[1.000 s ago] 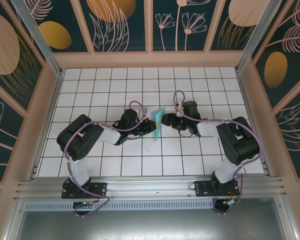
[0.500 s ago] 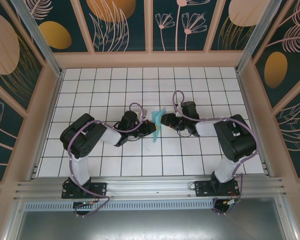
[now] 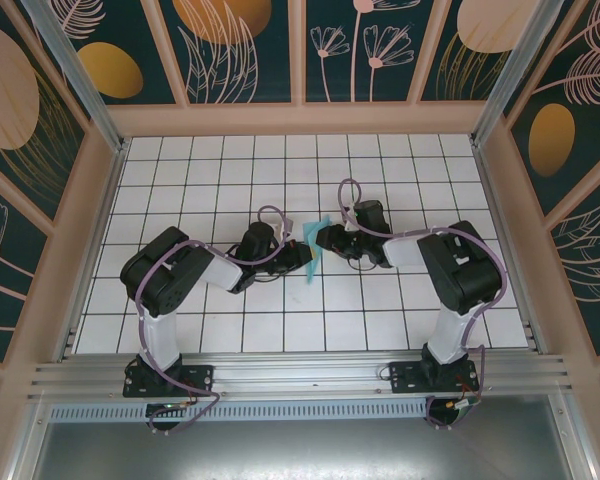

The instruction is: Fold a paper plane with a square sheet of paper (fold left side to right side)

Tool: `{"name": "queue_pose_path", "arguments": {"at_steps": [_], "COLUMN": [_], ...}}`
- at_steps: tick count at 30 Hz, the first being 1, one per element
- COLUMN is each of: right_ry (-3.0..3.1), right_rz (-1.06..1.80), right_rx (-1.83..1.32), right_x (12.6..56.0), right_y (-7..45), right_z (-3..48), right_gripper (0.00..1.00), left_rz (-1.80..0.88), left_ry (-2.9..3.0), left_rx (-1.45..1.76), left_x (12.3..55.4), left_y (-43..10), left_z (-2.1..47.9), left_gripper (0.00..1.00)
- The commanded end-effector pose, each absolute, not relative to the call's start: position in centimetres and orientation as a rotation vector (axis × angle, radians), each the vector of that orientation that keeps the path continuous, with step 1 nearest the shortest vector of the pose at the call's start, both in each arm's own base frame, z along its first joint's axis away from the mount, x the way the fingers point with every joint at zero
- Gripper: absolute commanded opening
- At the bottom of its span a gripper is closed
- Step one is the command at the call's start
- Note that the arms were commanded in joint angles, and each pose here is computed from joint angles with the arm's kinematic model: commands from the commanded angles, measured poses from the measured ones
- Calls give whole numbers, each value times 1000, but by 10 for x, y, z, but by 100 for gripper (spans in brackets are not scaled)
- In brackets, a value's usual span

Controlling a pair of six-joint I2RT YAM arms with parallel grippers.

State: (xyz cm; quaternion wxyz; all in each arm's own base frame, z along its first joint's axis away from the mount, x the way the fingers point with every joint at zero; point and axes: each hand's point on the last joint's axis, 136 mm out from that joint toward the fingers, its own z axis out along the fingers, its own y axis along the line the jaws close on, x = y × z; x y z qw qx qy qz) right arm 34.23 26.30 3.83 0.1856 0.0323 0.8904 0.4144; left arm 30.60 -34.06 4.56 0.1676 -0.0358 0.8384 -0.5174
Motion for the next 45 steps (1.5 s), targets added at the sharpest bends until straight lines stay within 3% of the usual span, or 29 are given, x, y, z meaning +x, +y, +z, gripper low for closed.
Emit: {"name": "queue_pose_path", "arguments": {"at_steps": [1,9,16,24,34,45], "right_ry": [2549,2607,2541,2377,2416,2441], "right_rz": [1135,1109,1117,1182,1195,1176], "right_rx": [132,154,106,46,48,71], "right_x": [345,342,346,359,373,373], "right_y": [264,262,260,253,266,263], "right_z": [31,17,36,81,74,69], "right_gripper": [43,41,43,57,72,72], "left_rz": [-1446,-1408,-1370,-1353,-1370,-1421], "left_ry": [2385,2380,2394,2395,2383,2361], "left_rx": [-116,-94,-101,-101,-84,-16], "left_x": [308,312,314,315,315,313], "left_y": [-335,-335,-332,-330,-331,-339], "left_z": [38,44,38,36,39,49], "left_gripper": [19,24,8,3,2,0]}}
